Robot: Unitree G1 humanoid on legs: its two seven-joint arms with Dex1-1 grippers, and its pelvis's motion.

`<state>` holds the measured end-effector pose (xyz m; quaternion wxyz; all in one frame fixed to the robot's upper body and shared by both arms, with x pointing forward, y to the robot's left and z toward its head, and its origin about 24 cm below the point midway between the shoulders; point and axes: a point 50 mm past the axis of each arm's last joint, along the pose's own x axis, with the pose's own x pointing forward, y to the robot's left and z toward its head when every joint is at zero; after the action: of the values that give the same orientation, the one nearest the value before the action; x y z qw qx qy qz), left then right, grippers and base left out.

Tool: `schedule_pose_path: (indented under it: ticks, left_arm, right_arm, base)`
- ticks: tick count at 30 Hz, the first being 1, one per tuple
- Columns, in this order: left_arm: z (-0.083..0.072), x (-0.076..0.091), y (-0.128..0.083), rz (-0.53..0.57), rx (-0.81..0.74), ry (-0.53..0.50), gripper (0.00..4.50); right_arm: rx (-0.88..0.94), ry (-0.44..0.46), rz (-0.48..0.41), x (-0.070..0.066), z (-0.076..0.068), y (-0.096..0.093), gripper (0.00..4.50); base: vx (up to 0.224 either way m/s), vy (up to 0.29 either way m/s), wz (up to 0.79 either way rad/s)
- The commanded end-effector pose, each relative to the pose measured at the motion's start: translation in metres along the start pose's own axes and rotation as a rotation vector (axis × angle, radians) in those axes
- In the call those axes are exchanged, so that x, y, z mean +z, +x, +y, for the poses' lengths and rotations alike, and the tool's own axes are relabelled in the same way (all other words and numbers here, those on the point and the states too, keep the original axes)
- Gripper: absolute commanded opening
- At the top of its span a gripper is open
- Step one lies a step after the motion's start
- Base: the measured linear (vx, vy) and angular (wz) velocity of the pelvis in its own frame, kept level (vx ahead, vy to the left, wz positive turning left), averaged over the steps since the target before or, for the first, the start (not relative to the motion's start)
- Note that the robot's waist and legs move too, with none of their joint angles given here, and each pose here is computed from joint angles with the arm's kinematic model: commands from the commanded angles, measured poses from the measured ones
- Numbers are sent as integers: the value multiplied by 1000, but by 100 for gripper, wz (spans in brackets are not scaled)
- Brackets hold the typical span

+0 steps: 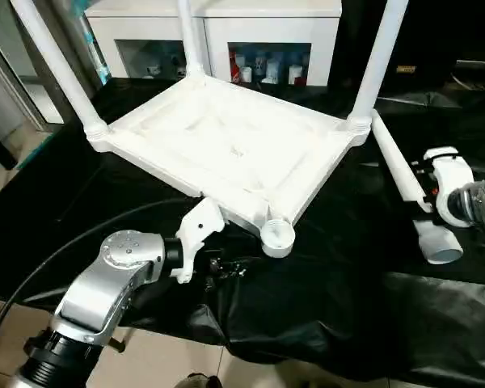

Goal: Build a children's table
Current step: Pick table leg

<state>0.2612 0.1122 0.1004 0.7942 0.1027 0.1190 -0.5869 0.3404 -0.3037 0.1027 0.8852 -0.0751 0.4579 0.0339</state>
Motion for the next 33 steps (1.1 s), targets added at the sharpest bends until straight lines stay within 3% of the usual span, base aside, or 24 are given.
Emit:
schedule_pose_path:
  ticks: [1, 9, 12, 14, 15, 18, 23, 24, 26, 27, 29, 30, 31, 32, 33]
  left_arm:
    - [0, 4, -1, 0, -3, 21, 229]
    - [-1, 10, -1, -5, -10, 31, 229]
    - [-1, 12, -1, -9, -10, 37, 229]
    - [0, 14, 0, -16, -9, 42, 229]
    - [1, 16, 1, -31, -4, 45, 229]
    - [2, 18, 3, -57, 11, 45, 229]
    - [5, 21, 4, -78, 27, 52, 229]
    - [7, 23, 5, -100, 45, 57, 229]
    - [8, 24, 6, -110, 54, 58, 246]
    - [11, 27, 7, -129, 77, 55, 262]
    - [11, 27, 8, -133, 82, 55, 266]
    - [17, 34, 11, -188, 134, 28, 275]
    - [20, 37, 13, -215, 158, 12, 275]
    - [20, 37, 13, -216, 158, 11, 301]
    - [22, 39, 14, -234, 169, -6, 305]
  right_arm:
    - [-7, -12, 9, 0, -3, -1, 320]
    - [9, -8, 32, -1, -7, 1, 237]
    - [12, 4, 31, -2, -8, 1, 232]
    - [15, 36, 23, -5, -11, 1, 205]
    - [37, 114, -7, -7, -12, 1, 200]
    - [69, 229, -41, -13, -15, 2, 190]
    - [37, 287, -66, -19, -25, -1, 187]
    - [25, 330, -122, -18, -30, -4, 187]
    - [21, 348, -153, -16, -31, -5, 187]
    - [51, 377, -243, -9, -32, -8, 187]
    - [57, 383, -262, -8, -32, -9, 187]
    - [143, 450, -538, 9, -32, -20, 186]
    - [178, 476, -662, 15, -32, -28, 186]
    - [179, 476, -667, 15, -32, -28, 186]
    - [232, 467, -760, 18, -28, -34, 186]
  base:
    - [0, 0, 0]
    - [0, 0, 0]
    - [0, 0, 0]
    - [0, 0, 0]
    - [0, 0, 0]
    - [0, 0, 0]
    - [0, 0, 0]
    - [0, 0, 0]
    - [0, 0, 0]
    - [0, 0, 0]
    - [0, 0, 0]
    - [0, 0, 0]
    - [0, 0, 0]
    - [0, 0, 0]
    - [0, 0, 0]
